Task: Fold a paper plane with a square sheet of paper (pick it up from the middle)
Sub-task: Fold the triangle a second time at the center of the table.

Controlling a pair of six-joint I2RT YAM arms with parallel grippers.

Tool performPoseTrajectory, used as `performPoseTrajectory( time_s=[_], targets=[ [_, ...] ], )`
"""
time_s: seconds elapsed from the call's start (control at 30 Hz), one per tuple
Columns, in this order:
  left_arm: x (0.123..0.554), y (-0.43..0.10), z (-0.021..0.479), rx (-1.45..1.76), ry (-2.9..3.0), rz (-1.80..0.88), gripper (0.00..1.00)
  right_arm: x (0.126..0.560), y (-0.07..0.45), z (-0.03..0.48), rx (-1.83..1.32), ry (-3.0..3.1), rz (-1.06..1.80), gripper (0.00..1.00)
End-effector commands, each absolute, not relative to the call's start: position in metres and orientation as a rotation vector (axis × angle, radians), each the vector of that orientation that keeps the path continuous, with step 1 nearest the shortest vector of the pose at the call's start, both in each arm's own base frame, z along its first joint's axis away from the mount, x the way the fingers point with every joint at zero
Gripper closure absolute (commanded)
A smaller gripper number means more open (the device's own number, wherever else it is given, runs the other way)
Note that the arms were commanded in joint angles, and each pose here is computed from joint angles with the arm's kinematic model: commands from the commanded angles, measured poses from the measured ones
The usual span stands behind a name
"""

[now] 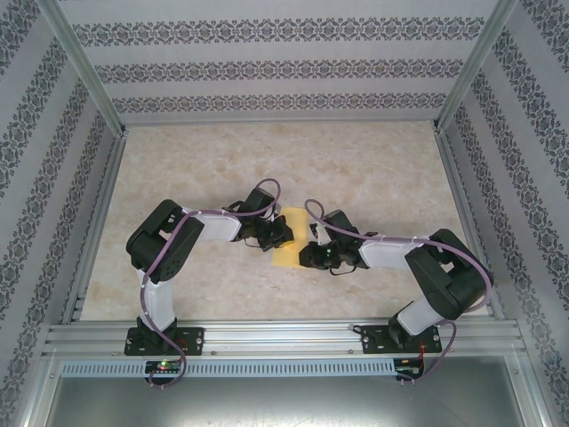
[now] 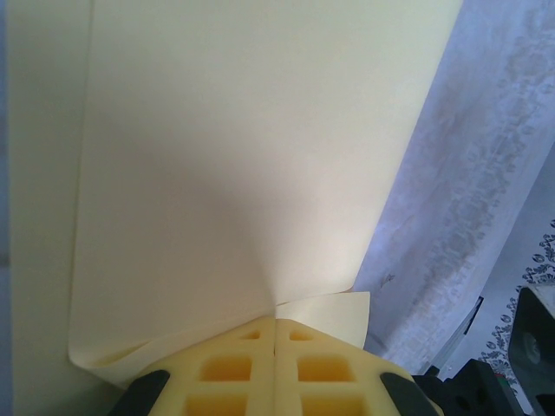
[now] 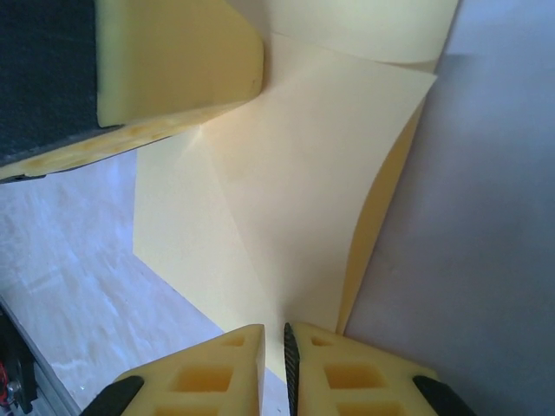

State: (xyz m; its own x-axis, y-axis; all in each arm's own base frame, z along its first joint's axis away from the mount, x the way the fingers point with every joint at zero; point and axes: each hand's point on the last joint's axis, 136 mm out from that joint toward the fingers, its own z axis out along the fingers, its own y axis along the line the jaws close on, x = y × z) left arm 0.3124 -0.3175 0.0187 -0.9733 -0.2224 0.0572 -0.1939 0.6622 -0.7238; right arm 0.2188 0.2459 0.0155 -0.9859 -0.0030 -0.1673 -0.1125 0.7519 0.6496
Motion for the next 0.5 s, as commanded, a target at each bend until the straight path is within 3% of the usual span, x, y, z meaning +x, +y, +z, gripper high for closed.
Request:
performPoseTrajectory(
  time_s=[0.0, 0.47],
  targets=[
    [0.295, -0.29, -0.025, -0.486, 2.96, -1.027, 1.0, 0.181, 0.225, -0.011, -0.006, 2.975, 0.988, 0.83],
    [0.295, -0.29, -0.024, -0.474, 2.958, -1.033, 1.0, 0.195, 0.228, 0.032, -0.035, 2.861, 0.993, 0.87]
  ],
)
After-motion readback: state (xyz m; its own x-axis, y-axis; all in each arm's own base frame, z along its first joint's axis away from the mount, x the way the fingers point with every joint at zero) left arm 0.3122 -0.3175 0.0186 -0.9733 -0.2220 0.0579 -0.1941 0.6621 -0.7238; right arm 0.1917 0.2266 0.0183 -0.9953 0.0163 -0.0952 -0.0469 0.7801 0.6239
